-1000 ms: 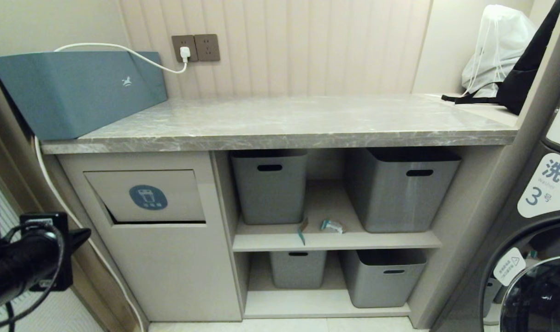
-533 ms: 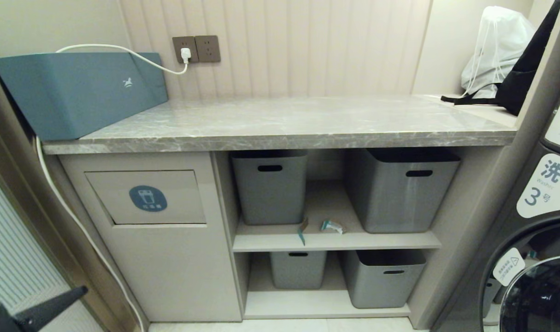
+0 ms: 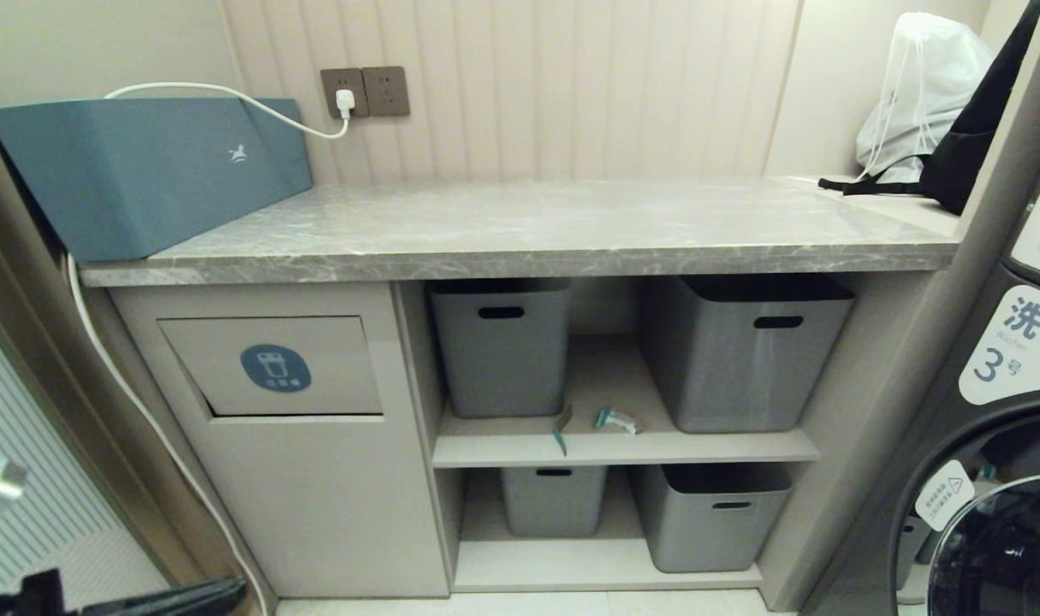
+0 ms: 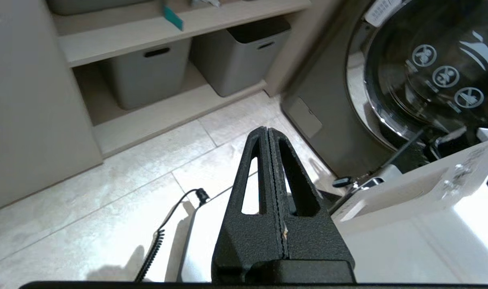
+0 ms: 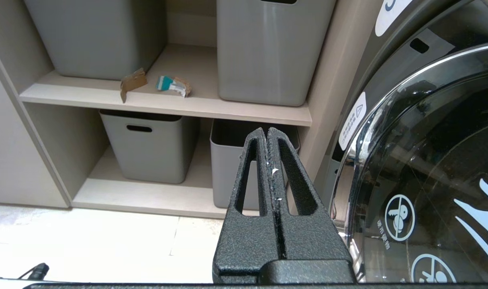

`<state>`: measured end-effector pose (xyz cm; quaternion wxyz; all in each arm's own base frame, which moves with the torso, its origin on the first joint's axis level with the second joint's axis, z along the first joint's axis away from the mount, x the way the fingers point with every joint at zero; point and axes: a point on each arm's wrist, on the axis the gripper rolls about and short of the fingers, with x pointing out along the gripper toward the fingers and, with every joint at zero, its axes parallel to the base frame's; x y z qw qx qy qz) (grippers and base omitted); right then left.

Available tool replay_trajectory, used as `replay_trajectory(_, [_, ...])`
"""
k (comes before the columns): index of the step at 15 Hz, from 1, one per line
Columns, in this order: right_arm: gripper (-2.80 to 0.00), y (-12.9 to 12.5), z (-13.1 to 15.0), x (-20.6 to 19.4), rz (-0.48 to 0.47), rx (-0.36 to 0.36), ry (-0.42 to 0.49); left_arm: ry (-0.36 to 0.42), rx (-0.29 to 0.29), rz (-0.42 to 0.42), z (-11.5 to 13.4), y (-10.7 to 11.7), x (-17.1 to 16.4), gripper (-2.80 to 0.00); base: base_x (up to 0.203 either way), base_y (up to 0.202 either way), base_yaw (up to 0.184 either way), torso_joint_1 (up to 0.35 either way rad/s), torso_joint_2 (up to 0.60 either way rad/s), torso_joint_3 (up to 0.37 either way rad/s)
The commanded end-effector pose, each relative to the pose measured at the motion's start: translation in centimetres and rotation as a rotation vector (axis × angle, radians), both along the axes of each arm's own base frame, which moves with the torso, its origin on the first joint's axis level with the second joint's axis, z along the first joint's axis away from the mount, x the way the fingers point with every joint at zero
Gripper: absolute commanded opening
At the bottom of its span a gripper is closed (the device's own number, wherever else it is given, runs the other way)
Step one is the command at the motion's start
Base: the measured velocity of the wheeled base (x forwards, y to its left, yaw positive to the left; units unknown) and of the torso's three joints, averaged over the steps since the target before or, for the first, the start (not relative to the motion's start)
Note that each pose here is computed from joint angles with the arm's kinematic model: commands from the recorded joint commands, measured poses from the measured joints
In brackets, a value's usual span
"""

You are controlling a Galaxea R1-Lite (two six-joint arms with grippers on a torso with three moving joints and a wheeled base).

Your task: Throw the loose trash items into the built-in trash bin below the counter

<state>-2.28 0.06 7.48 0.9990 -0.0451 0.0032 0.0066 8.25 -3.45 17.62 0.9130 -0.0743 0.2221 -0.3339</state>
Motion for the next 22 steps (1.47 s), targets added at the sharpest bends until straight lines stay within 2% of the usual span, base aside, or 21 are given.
replay_trajectory(1, [-2.80,0.0,0.0,0.0,0.001,-0.001,0.002,0.088,0.026,-0.043,-0.2,-1.3,2.7,-2.80,0.000,0.000,0.000,0.000,0.00,0.000])
replay_trajectory(4, [-2.80,0.0,0.0,0.0,0.001,0.000,0.001,0.118,0.049,-0.127,-0.7,-4.2,6.5,-2.80,0.000,0.000,0.000,0.000,0.00,0.000])
replay_trajectory(7, [-2.80,0.0,0.0,0.0,0.001,-0.002,0.002,0.150,0.092,-0.192,-2.6,-8.4,10.1,-2.80,0.000,0.000,0.000,0.000,0.00,0.000])
replay_trajectory(10, [-2.80,0.0,0.0,0.0,0.001,-0.002,0.001,0.222,0.163,-0.166,-6.0,-12.9,13.5,-2.80,0.000,0.000,0.000,0.000,0.00,0.000])
replay_trajectory(12, [-2.80,0.0,0.0,0.0,0.001,-0.002,0.001,0.256,0.178,-0.110,-8.1,-16.6,16.4,-2.80,0.000,0.000,0.000,0.000,0.00,0.000])
replay_trajectory(13, [-2.80,0.0,0.0,0.0,0.001,-0.003,0.001,0.259,0.179,-0.084,-9.1,-18.4,18.1,-1.33,0.000,0.000,0.000,0.000,0.00,0.000])
replay_trajectory(14, [-2.80,0.0,0.0,0.0,0.002,-0.003,0.001,0.247,0.177,-0.054,-9.9,-20.1,19.9,0.00,0.000,0.000,0.000,0.000,0.00,0.000])
replay_trajectory(16, [-2.80,0.0,0.0,0.0,0.002,-0.003,0.001,0.217,0.165,0.025,-10.5,-23.1,23.1,0.00,0.000,0.000,0.000,0.000,0.00,0.000])
replay_trajectory(19, [-2.80,0.0,0.0,0.0,0.001,-0.003,0.001,0.271,0.149,0.124,-11.2,-26.1,26.5,0.00,0.000,0.000,0.000,0.000,0.00,0.000])
replay_trajectory(22, [-2.80,0.0,0.0,0.0,0.002,0.000,0.002,0.314,0.147,0.186,-12.7,-27.8,29.1,0.00,0.000,0.000,0.000,0.000,0.00,0.000])
